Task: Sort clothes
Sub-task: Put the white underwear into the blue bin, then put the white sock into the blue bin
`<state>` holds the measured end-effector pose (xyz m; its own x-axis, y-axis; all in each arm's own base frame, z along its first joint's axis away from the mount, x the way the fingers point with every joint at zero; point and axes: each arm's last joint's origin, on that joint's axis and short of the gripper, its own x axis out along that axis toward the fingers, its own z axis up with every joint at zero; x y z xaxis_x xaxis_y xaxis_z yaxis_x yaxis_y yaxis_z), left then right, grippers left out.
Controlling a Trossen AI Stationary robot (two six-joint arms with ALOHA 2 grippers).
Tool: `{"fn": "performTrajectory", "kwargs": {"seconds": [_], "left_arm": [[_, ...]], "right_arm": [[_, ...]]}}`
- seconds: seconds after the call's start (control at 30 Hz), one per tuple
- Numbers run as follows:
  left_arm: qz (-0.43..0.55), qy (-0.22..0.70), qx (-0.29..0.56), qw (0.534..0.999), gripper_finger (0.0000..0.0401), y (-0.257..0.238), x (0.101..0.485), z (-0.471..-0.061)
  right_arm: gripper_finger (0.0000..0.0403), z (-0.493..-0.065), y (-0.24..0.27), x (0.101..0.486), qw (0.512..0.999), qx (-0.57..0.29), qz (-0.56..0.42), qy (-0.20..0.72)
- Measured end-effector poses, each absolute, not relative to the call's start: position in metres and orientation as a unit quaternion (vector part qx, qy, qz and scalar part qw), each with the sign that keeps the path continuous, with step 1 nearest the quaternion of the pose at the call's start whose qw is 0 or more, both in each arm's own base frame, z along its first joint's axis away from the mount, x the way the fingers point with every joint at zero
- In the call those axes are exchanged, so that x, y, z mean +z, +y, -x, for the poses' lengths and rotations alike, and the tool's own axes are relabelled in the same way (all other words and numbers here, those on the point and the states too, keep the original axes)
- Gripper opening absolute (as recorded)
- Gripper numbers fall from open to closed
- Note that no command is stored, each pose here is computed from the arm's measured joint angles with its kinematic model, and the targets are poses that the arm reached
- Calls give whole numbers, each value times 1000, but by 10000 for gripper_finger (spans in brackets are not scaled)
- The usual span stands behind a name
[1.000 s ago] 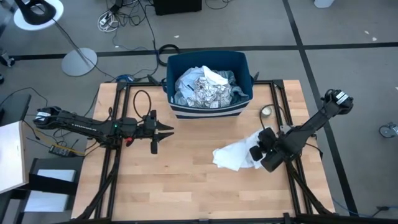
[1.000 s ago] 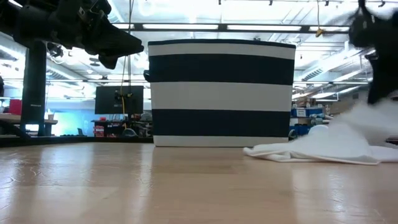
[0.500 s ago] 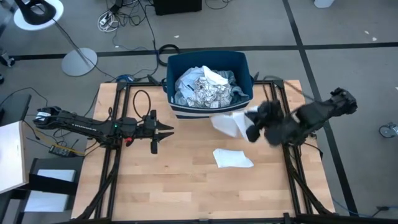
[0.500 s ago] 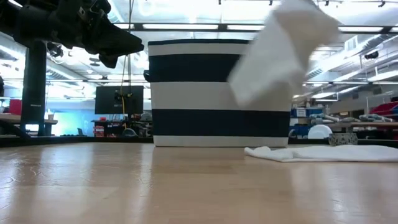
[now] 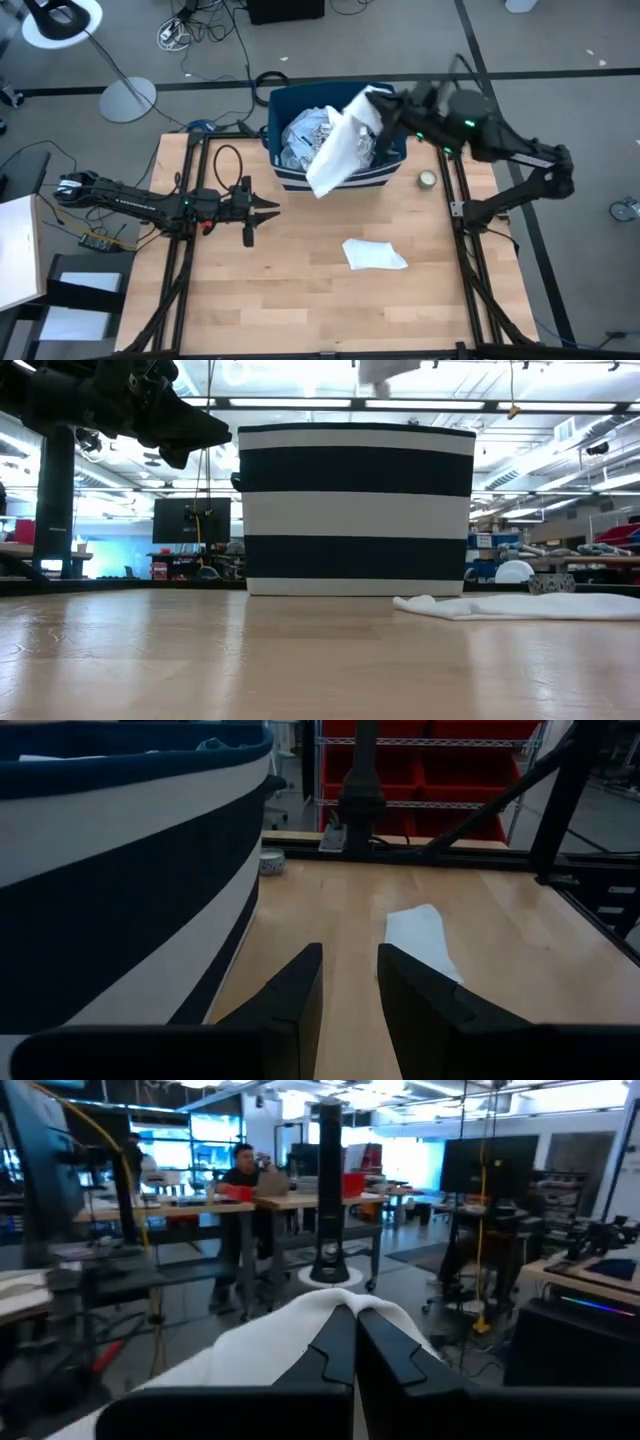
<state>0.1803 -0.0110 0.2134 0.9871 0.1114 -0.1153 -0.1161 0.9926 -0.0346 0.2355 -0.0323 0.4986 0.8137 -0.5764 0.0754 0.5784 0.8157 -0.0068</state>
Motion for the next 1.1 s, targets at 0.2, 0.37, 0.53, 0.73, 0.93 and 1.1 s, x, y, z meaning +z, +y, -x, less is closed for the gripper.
{"fn": "performTrajectory", "kwargs": {"seconds": [0.2, 0.37, 0.53, 0.73, 0.93, 1.1], "left_arm": [[19, 57, 62, 996, 104, -10, 213, -180], [18, 59, 62, 996, 104, -11, 213, -180], [18, 67, 62, 996, 104, -11, 211, -180], [16, 78, 62, 995, 104, -10, 209, -180], [16, 77, 63, 995, 104, -10, 209, -180], [16, 76, 64, 995, 104, -10, 210, -180]], "right_arm": [[4, -286, -79, 463, 960, -279, -1, 22], [17, -329, -112, 417, 948, -302, -8, 96], [53, -350, -126, 380, 935, -308, -13, 173], [121, -339, -124, 391, 935, -311, -4, 171], [161, -288, -94, 428, 940, -297, -30, 165], [162, -238, -51, 436, 935, -255, -89, 230]]}}
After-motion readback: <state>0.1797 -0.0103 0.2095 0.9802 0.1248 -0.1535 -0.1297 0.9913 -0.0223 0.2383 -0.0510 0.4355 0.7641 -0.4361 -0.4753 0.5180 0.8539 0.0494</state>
